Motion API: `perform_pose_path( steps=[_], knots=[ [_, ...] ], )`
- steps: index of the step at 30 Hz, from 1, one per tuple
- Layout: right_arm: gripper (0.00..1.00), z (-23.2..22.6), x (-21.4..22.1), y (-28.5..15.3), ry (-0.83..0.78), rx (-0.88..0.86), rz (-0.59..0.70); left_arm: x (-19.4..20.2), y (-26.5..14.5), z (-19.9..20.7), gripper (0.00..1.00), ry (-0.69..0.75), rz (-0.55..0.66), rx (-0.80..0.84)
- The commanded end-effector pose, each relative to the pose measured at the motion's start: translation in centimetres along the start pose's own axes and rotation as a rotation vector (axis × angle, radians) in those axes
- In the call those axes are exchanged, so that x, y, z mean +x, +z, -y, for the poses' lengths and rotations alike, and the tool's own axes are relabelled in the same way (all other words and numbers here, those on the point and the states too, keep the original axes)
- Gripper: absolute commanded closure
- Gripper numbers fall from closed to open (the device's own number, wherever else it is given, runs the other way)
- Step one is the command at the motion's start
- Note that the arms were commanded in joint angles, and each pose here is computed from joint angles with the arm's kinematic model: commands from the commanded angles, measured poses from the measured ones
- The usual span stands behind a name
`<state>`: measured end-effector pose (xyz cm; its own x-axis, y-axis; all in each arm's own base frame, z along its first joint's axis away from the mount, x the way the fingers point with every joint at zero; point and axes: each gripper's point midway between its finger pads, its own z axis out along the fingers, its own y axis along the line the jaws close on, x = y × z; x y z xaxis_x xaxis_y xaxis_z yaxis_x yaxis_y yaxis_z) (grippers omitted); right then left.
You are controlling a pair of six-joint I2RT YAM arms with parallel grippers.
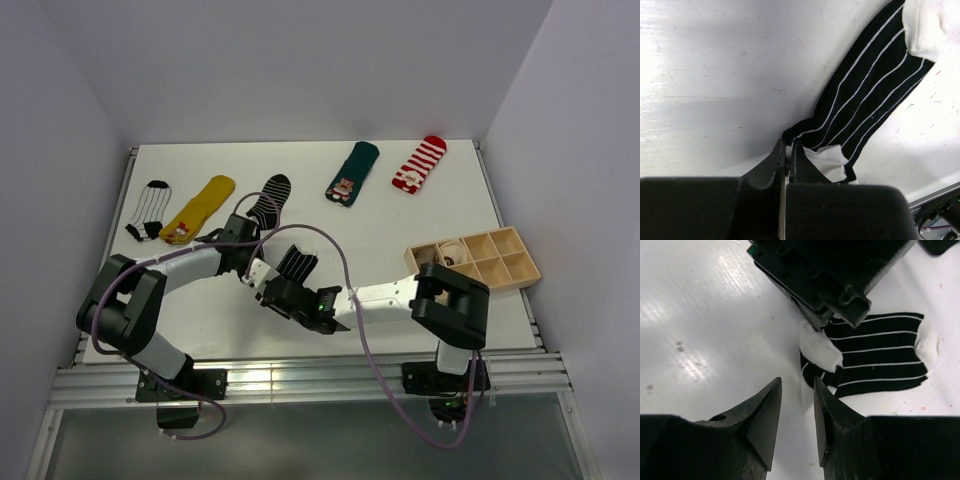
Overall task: Roll the socks
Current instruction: Roll the sock at the center of the board.
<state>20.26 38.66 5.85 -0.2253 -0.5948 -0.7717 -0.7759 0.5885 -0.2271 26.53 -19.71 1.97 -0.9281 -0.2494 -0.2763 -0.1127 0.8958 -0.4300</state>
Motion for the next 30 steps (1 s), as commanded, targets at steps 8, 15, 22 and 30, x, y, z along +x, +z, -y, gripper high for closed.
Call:
perform_pose_path(
  steps=[8,15,22,30],
  knots=[
    [0.6,1.0,-0.6,2.7,-0.123,0.142,-0.012,0.8,-0.1,-0.5,1.0,0.043,-0.056,-0.018],
    [0.6,0.6,2.3,4.3,-0.164,0.149,-0.097,0.5,-0.3,-0.5,1.0,0.058,-0.066,-0.026],
    [0.89,0.8,5.5,4.4,-0.124,0.125,-0.183,0.0,-0.7,-0.5,1.0,0.053,-0.055,-0.004],
    [1.0,-0.4,2.9,2.6,0.125,-0.176,-0.16,-3.2,-2.8,0.8,0.7,0.037,0.107,0.051]
  ],
)
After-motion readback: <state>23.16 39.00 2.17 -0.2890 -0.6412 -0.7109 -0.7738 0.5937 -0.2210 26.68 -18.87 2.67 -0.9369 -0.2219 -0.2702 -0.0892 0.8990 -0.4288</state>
